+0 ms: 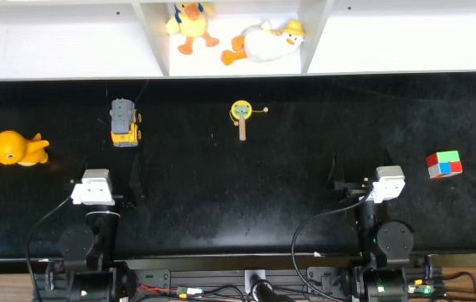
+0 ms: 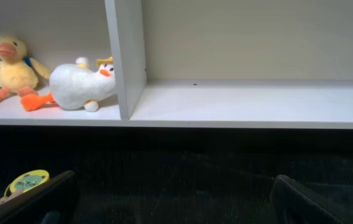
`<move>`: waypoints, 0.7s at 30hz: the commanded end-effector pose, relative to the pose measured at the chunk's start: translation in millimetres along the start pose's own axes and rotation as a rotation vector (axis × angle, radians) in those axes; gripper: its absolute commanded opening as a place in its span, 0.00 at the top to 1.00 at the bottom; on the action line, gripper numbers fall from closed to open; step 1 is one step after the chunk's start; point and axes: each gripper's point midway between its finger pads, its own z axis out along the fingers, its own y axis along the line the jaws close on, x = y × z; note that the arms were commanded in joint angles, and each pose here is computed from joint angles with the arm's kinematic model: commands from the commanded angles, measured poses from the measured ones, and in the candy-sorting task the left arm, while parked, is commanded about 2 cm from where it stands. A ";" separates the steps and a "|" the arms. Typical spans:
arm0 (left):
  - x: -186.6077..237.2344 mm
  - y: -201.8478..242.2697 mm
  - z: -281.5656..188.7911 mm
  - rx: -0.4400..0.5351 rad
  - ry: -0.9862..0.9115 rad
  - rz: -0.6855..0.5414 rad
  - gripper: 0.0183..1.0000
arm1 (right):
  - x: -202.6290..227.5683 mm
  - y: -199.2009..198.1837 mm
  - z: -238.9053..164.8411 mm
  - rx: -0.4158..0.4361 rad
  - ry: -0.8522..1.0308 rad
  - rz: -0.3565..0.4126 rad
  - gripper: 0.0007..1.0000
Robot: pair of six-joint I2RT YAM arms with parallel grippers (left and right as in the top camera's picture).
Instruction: Store Toys
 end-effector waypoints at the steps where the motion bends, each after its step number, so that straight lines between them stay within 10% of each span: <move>1: -0.4 -0.6 -0.5 0.000 -0.005 -0.003 0.00 | 3.9 -1.5 0.4 0.008 0.002 0.007 0.00; 21: 10.5 3.1 -0.9 -0.024 0.077 -0.086 0.00 | 3.7 -1.5 0.4 0.008 0.001 0.007 0.00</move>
